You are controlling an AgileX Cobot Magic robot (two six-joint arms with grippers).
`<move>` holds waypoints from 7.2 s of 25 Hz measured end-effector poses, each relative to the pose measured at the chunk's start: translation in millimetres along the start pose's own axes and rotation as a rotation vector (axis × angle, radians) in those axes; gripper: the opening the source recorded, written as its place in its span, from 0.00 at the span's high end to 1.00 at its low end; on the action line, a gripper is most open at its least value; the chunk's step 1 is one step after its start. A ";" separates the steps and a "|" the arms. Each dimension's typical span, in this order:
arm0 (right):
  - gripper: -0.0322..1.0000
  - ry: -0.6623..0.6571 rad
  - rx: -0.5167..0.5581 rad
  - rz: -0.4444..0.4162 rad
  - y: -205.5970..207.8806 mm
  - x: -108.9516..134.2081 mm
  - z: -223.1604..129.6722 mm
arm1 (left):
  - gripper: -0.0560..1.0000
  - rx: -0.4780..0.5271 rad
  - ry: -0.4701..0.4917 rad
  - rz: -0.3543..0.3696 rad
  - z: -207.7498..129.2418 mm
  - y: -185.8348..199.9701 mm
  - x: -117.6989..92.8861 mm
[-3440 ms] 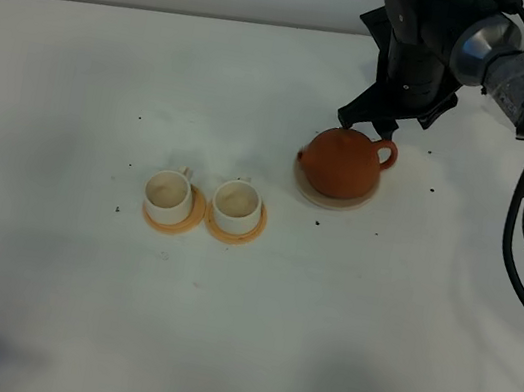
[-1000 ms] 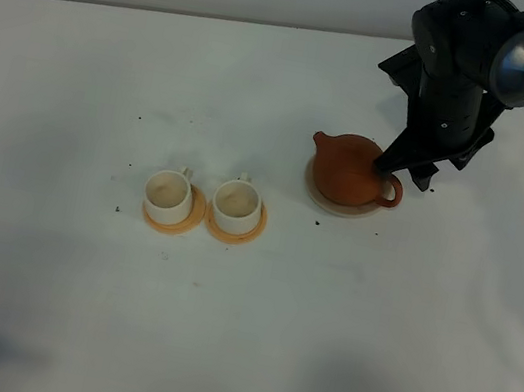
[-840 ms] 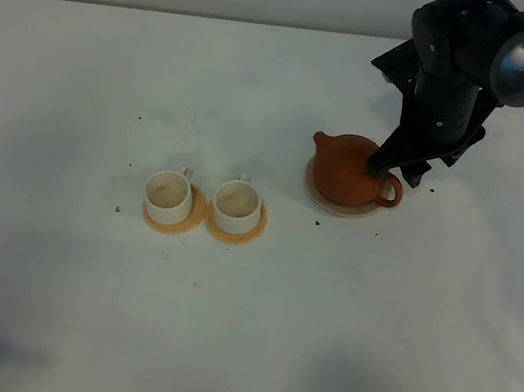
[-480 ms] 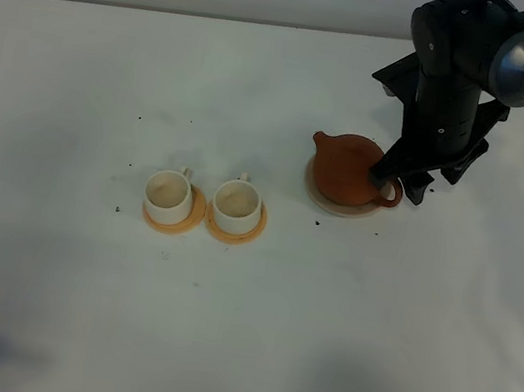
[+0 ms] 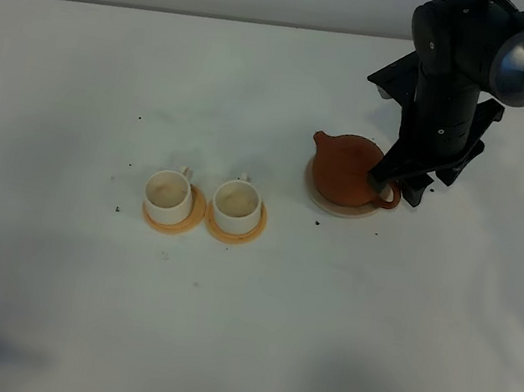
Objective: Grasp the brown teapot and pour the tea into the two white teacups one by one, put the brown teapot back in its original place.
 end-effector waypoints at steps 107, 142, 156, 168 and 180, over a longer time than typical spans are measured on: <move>0.53 -0.251 -0.115 0.157 17.1 52.3 19.2 | 0.67 0.000 -0.001 0.000 0.0 0.0 0.0; 0.84 -0.148 -0.086 0.095 9.7 58.3 22.1 | 0.67 0.000 -0.001 0.000 0.0 0.0 0.0; 0.84 -0.119 -0.062 0.087 20.9 52.6 24.3 | 0.67 0.000 -0.001 0.000 0.0 0.0 0.0; 0.84 -0.086 -0.076 0.050 33.3 47.1 23.7 | 0.67 0.000 -0.001 0.000 0.0 0.0 0.0; 0.84 0.203 -0.132 -0.149 86.3 78.4 38.9 | 0.67 0.000 -0.001 0.000 0.0 0.0 0.0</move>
Point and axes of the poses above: a point on each arm's last joint axis where the gripper is mounted, y pointing back along that axis away from the gripper, x along the wrist's bending axis when the last joint is at zero, z = x × y, the point moved 7 cm from there along -y, pointing out along that axis toward the gripper, and after that the axes turned 14 degrees about y, right-handed, at the moved point
